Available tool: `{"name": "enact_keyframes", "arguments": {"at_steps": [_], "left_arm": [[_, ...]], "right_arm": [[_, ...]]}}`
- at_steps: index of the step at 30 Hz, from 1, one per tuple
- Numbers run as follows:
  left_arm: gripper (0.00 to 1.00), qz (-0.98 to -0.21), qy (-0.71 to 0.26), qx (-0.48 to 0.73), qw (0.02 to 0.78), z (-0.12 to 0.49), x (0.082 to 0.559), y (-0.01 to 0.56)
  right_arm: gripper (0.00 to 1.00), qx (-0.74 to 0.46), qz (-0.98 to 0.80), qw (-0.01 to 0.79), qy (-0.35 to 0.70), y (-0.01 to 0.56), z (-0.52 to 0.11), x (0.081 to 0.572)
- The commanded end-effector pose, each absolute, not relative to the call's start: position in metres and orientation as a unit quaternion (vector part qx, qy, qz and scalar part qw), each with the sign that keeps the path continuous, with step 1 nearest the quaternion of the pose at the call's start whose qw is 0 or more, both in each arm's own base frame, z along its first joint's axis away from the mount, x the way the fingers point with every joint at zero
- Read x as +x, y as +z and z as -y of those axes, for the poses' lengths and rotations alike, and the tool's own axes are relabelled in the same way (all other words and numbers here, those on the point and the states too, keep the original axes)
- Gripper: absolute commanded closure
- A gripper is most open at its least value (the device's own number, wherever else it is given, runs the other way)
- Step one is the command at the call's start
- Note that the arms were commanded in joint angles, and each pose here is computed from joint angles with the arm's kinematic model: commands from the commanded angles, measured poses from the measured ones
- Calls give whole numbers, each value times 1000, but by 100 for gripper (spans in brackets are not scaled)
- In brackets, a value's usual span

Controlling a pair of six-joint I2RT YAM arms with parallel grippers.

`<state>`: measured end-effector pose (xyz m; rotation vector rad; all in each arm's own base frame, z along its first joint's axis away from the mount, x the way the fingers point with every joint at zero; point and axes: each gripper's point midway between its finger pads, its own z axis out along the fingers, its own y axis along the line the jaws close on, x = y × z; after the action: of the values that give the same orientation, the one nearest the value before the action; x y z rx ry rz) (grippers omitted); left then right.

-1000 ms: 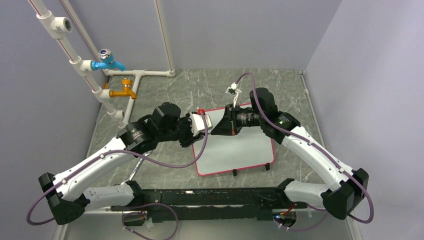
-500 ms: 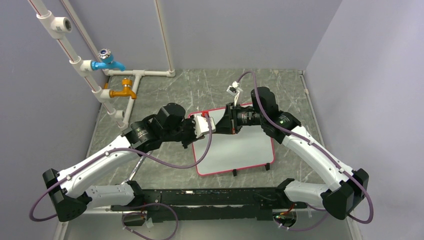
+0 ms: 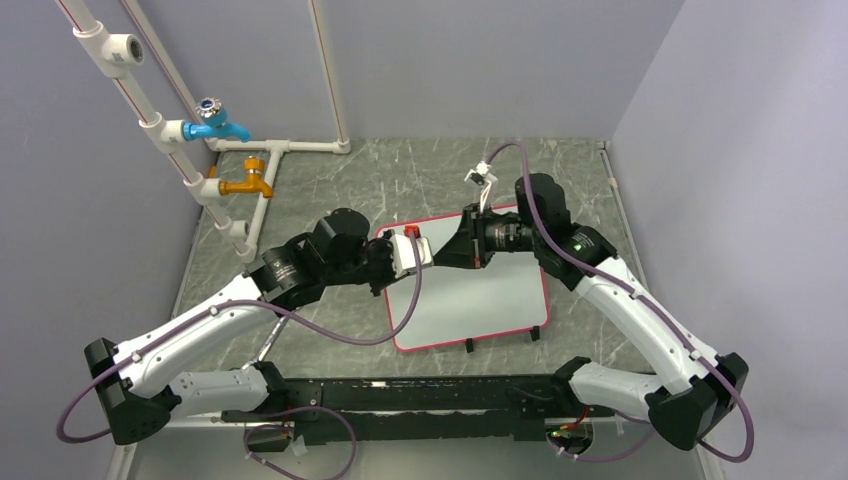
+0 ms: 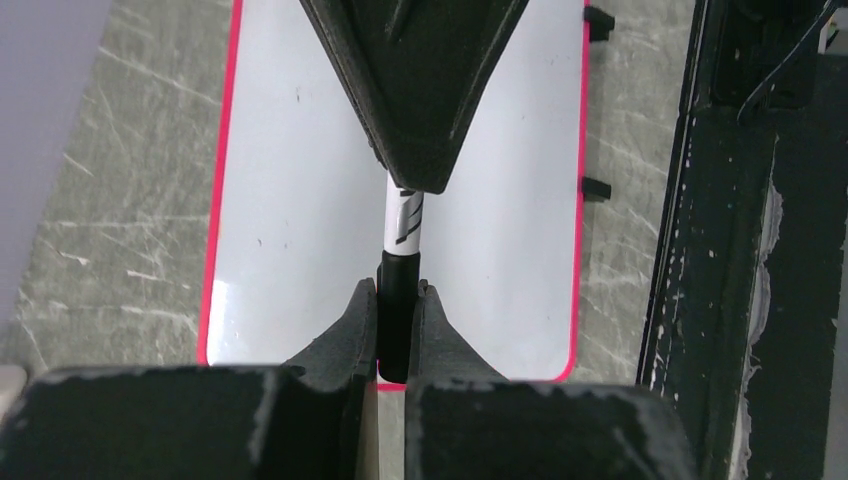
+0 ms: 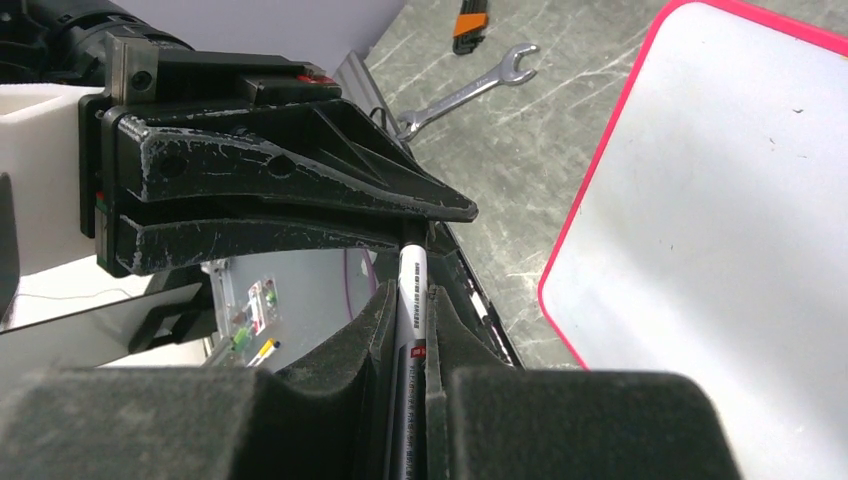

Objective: Write a sentence on the whiteboard
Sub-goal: Open the pen cap from the whiteboard marker, then place the pen cap at the center of the board.

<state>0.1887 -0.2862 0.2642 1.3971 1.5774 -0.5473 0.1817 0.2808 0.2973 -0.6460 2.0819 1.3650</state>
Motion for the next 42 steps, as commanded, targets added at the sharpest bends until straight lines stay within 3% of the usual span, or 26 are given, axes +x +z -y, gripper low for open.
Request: {"name": "enact_keyframes", "arguments": {"at_steps": [1,12,22,32,42], "left_arm": [[100,-671,-183,545,468,263,198,259],[100,-688,-158,523,478,253,206,256],[100,-826,-1,329,457,209,265,224],[100,-894,-38,103,434,148,294,175],[91,-923,-58,29,379,131,315,103]], "right_arm": [[100,-244,-758,330,507,329,-255,178],[100,-213,-771,355,484,327,-220,178],[100,-155,-801,409,409,315,-194,195],[100,-145,-806,426,384,313,-184,196],[100,-125,-810,435,373,304,-180,202]]}}
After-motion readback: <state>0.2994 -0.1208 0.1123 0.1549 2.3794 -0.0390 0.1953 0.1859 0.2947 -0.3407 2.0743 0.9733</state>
